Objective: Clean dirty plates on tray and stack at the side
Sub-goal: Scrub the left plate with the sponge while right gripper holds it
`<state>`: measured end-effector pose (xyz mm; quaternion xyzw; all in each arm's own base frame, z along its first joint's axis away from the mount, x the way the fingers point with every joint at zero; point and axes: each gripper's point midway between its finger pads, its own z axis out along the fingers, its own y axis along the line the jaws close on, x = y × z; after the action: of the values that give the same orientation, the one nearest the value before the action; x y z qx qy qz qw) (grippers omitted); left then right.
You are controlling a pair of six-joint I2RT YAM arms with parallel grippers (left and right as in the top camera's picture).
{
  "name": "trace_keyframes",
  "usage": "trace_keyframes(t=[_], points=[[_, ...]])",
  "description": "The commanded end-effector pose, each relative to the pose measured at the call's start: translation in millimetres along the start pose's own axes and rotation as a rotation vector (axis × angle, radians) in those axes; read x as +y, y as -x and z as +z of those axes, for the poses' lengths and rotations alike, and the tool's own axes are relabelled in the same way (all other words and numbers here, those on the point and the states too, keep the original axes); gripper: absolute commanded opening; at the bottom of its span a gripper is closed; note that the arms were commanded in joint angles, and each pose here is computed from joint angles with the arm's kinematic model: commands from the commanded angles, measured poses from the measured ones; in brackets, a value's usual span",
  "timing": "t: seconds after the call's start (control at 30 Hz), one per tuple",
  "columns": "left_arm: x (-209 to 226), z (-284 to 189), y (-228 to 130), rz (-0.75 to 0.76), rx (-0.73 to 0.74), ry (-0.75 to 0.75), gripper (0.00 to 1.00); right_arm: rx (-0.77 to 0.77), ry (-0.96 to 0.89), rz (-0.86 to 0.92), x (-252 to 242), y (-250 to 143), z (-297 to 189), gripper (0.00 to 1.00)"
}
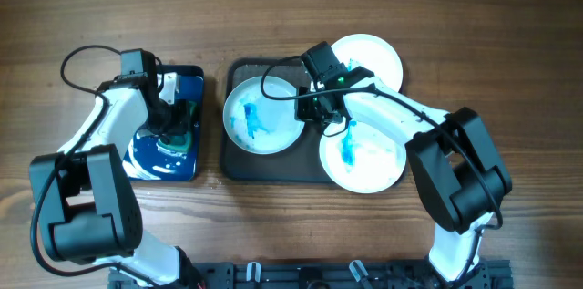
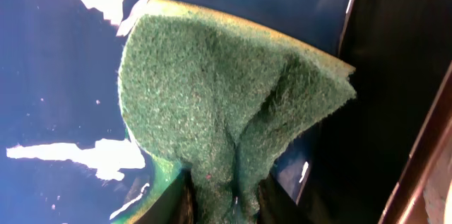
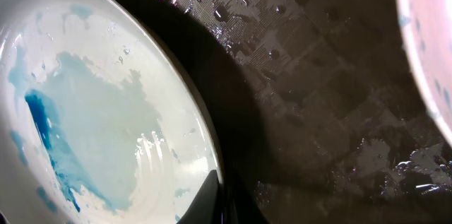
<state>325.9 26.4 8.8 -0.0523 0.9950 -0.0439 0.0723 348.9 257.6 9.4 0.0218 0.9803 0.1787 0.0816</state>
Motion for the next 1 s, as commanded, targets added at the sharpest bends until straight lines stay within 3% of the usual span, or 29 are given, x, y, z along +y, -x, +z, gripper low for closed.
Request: trace_keyframes(t=[0.0,0.03,0.13,0.33,0.43,0.6,0.7,0.87,0.97], points=[[-4.9,16.7,-16.5,0.003,0.030,-0.026,0.13,0.009,-0.003,-0.009,-0.9,-3.0,6.0,0.04],[-8.0,18.5,-18.0,0.003,0.029,-0.045,0.04,0.009,-0.003,-0.009,-0.9,-3.0,6.0,0.04],[-12.6,15.1,-13.9,-0.018,0.015,-0.070,0.04,0.010,-0.003,-0.009,-0.9,-3.3,6.0,0.04],[-22.4,-75.9,28.9,-0.032,-0.092,-0.077,0.04,0.075,0.119,-0.049,15.1,-10.3,2.9,0.04],[-47.1,-101.7,32.0,-0.013,-0.101,-0.173,0.04,0.091,0.142,-0.066,17.4,-12.7,1.8,0.04],[-113.6,-97.2,36.9,-0.059,-0.111,-0.247,0.04,0.096,0.139,-0.048,16.7,-13.6,1.8,0.05],[-133.3,-74.7,37.8,-0.166,-0.117,-0.124,0.04,0.105,0.132,-0.028,14.8,-15.2,1.7,0.04],[-145.8,-9.1,10.3,-0.229,0.004,0.064,0.04,0.100,0.000,0.117,-24.5,-9.3,-1.0,0.04],[-144.3,-2.1,7.0,-0.246,0.022,0.079,0.04,0.084,-0.053,0.141,-41.1,-4.3,-3.0,0.04]])
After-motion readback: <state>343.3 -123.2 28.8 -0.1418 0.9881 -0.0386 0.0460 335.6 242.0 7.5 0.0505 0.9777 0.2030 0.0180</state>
